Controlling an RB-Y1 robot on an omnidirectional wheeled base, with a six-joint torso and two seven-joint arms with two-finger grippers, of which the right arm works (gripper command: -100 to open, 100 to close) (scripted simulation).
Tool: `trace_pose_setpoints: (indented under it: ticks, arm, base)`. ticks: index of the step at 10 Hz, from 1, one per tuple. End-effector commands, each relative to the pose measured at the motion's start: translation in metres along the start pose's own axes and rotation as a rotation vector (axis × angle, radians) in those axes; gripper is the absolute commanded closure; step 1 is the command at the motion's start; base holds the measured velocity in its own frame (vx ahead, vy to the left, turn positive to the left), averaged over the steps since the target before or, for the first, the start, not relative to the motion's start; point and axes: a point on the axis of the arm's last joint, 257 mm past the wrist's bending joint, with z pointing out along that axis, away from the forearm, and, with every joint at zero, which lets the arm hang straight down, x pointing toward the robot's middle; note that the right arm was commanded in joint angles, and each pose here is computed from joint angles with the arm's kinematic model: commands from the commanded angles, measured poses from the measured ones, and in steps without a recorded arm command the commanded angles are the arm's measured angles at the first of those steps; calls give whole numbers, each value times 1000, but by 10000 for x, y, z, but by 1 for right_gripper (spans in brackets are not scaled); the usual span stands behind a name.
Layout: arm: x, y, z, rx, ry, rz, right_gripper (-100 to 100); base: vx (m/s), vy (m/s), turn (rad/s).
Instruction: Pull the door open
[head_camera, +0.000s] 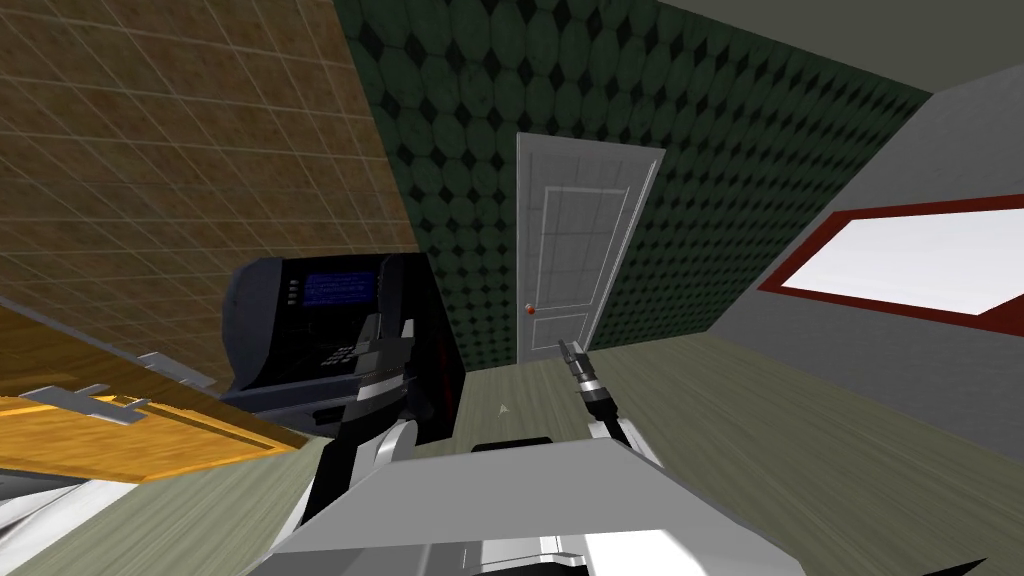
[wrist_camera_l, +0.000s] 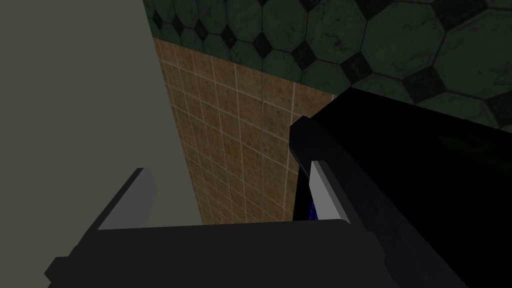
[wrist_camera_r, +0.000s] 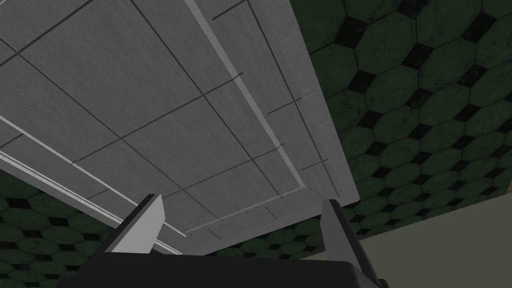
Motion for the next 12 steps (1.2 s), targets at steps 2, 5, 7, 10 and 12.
trace_pose_setpoints:
  ticks: [2, 5, 7, 10, 12]
  arm:
    - [154, -71, -31, 10, 31, -58, -100]
    - [312, -153, -77, 20, 67, -119, -100]
    - [466, -224, -127, 28, 102, -175, -100]
    - [618, -285, -179, 33, 136, -227, -100]
    - [716, -319, -215, 36, 158, -258, -100]
  base:
    - [104, -7, -15]
    - [106, -7, -15]
    - [111, -6, -23]
    - [126, 9, -14]
    - [99, 2, -15]
